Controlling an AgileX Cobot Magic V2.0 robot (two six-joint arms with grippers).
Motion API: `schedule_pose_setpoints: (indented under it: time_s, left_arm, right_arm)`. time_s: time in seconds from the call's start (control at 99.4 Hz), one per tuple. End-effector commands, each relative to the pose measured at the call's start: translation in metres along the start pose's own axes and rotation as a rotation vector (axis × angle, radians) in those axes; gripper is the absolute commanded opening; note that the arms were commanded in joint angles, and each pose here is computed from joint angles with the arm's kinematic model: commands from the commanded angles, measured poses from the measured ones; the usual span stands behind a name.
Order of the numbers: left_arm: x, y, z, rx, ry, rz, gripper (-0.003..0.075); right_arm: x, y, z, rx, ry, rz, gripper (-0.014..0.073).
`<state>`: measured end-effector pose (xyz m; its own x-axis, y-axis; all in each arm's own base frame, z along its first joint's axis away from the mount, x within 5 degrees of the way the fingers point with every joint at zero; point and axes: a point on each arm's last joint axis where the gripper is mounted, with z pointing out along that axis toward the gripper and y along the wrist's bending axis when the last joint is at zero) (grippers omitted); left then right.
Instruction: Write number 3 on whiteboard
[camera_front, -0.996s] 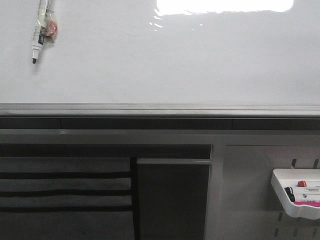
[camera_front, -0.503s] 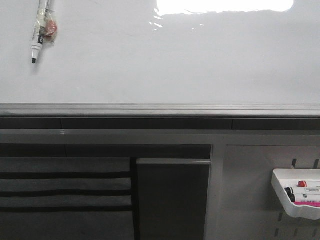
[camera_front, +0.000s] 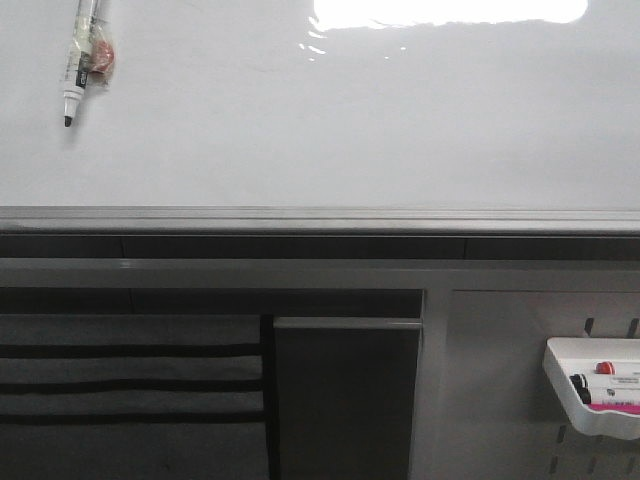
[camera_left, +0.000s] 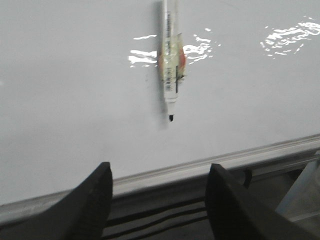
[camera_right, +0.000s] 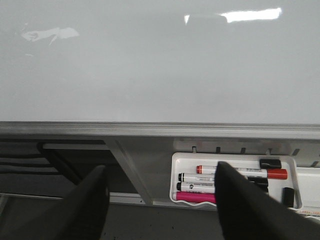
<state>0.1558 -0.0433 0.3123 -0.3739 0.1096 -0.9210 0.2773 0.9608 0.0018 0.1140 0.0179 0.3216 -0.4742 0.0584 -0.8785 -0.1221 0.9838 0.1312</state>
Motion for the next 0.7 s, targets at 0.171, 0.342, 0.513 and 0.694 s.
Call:
schedule_pose_setpoints:
  time_s: [0.171, 0.342, 0.513, 0.694]
  left_arm:
    - [-0.026, -0.013, 0.052, 0.048, -0.138, 0.012, 0.0419]
    - [-0.031, -0.015, 0.093, 0.046, -0.072, 0.013, 0.0419]
    - [-0.036, -0.016, 0.127, 0.044, -0.044, 0.014, 0.0419]
    - [-0.041, -0.017, 0.147, 0.043, -0.069, 0.041, 0.0419]
  right_arm:
    - [-0.011, 0.000, 0.008, -0.005, -0.022, -0.017, 0.0419]
    - [-0.013, 0.005, 0.008, -0.051, -0.046, -0.035, 0.0419]
    - [-0.015, 0.020, 0.006, -0.209, -0.076, -0.081, 0.0419]
    - [-0.015, 0.021, 0.006, -0.214, -0.075, -0.086, 0.0419]
